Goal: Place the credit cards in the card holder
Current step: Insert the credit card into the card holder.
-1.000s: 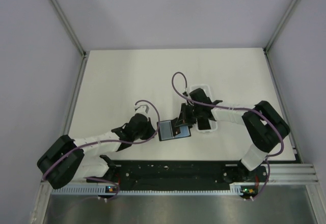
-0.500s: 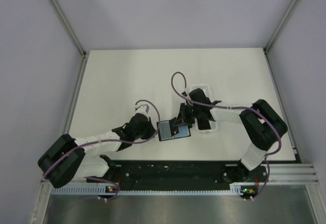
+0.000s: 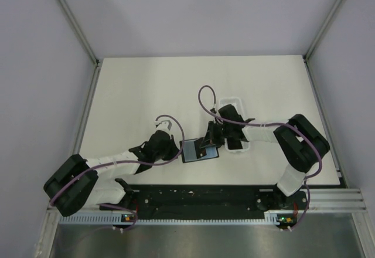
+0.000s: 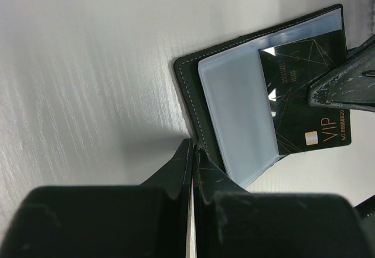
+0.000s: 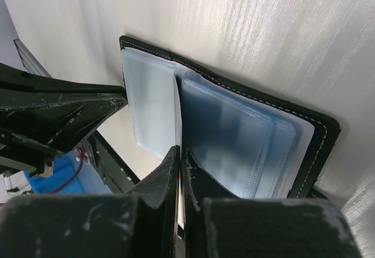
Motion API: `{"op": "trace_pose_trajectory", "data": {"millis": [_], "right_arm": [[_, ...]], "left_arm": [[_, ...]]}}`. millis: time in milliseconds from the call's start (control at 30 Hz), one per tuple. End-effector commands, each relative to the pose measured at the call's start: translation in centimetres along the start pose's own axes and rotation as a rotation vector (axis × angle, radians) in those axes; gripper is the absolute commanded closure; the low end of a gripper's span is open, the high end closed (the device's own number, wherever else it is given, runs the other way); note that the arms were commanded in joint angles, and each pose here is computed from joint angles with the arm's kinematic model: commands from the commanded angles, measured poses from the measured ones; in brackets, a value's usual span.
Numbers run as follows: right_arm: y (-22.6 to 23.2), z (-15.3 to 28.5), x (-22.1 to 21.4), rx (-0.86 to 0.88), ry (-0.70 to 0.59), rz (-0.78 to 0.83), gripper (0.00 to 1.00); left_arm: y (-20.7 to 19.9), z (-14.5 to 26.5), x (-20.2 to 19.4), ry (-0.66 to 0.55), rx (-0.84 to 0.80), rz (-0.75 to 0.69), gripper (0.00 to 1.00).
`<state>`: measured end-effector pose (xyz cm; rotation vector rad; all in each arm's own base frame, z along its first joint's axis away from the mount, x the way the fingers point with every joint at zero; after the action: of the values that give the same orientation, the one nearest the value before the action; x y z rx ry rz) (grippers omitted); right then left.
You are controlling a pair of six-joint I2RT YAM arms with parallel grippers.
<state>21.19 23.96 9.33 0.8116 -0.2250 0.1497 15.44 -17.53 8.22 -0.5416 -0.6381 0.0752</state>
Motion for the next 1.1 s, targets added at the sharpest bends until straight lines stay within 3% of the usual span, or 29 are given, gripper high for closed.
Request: {"op": "trace_pose_trajectory", "data": {"millis": [0, 1067], "right_arm": [[-0.5, 0.1, -0.4, -0.006, -0.002, -0.010, 1.00], [-0.7, -1.8, -0.7, 0.123, -0.009, -0.062, 1.00]], "left_arm": [[-0.5, -0.2, 0.4, -0.009, -0.015, -0.003, 1.00], [-0.6, -0.5, 0.3, 0.007, -0.011, -0.010, 1.00]]}}
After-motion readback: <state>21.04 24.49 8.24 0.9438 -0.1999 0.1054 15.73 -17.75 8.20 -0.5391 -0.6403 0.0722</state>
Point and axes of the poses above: each gripper's point midway between its finger pads, its own z axis back along the fingers, its own y axis along the line the jaws close on, x = y × z, the point moved 9 cm from there along z, back along the fingers, and after that the axes turned 4 degrees about z, right-handed, at the moved point
